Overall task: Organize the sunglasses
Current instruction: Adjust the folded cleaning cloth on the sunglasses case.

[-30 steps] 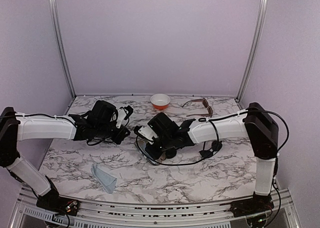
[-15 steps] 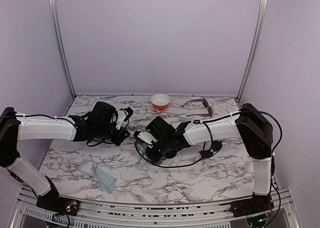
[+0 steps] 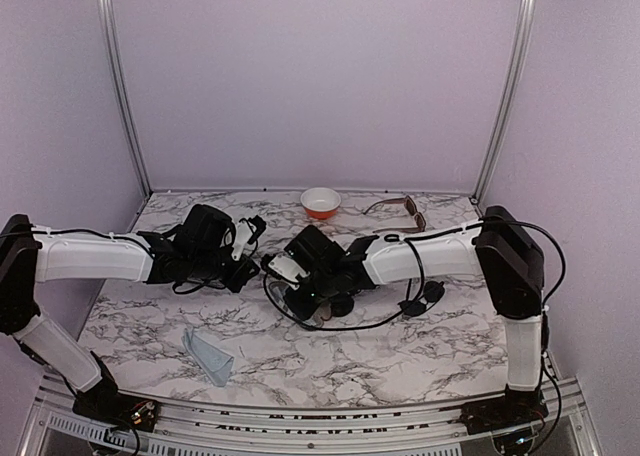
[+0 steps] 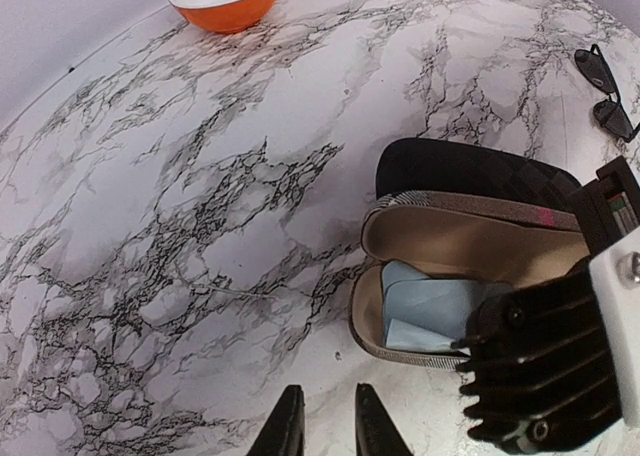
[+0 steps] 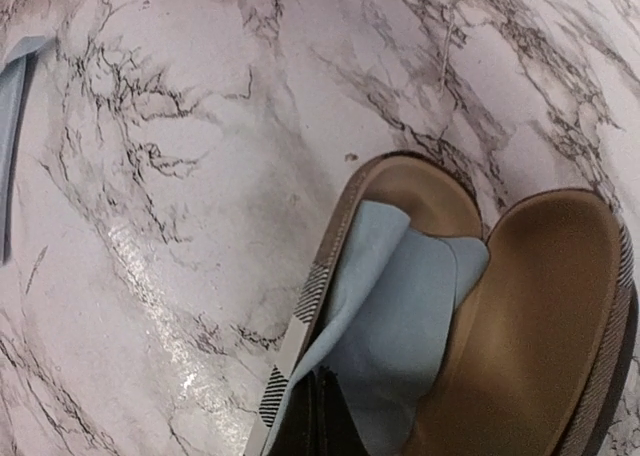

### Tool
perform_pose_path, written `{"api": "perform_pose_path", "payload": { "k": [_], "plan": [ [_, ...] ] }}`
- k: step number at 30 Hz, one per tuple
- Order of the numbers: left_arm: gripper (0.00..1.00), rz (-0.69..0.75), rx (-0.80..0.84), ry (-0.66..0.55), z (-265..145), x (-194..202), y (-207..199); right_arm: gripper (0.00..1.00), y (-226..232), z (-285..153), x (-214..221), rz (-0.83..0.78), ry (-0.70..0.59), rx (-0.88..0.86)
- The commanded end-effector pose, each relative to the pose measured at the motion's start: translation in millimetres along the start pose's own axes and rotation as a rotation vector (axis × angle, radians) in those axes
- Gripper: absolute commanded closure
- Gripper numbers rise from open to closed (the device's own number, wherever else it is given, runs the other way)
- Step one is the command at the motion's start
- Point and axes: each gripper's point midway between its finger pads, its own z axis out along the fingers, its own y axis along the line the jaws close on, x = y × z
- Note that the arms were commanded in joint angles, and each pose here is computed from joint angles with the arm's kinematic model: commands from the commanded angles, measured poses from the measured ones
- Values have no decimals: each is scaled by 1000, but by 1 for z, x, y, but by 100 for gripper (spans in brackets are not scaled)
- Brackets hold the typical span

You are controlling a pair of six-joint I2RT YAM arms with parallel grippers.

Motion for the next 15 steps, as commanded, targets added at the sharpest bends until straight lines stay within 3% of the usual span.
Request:
{"api": "perform_pose_path", "payload": {
  "k": [1, 15],
  "plan": [
    [82, -10, 8, -30, -3, -5, -1, 100, 5, -26, -34, -21, -57, 36],
    [81, -28, -7, -91, -14, -20, 2, 100, -40, -106, -55, 41, -161, 348]
  ]
}}
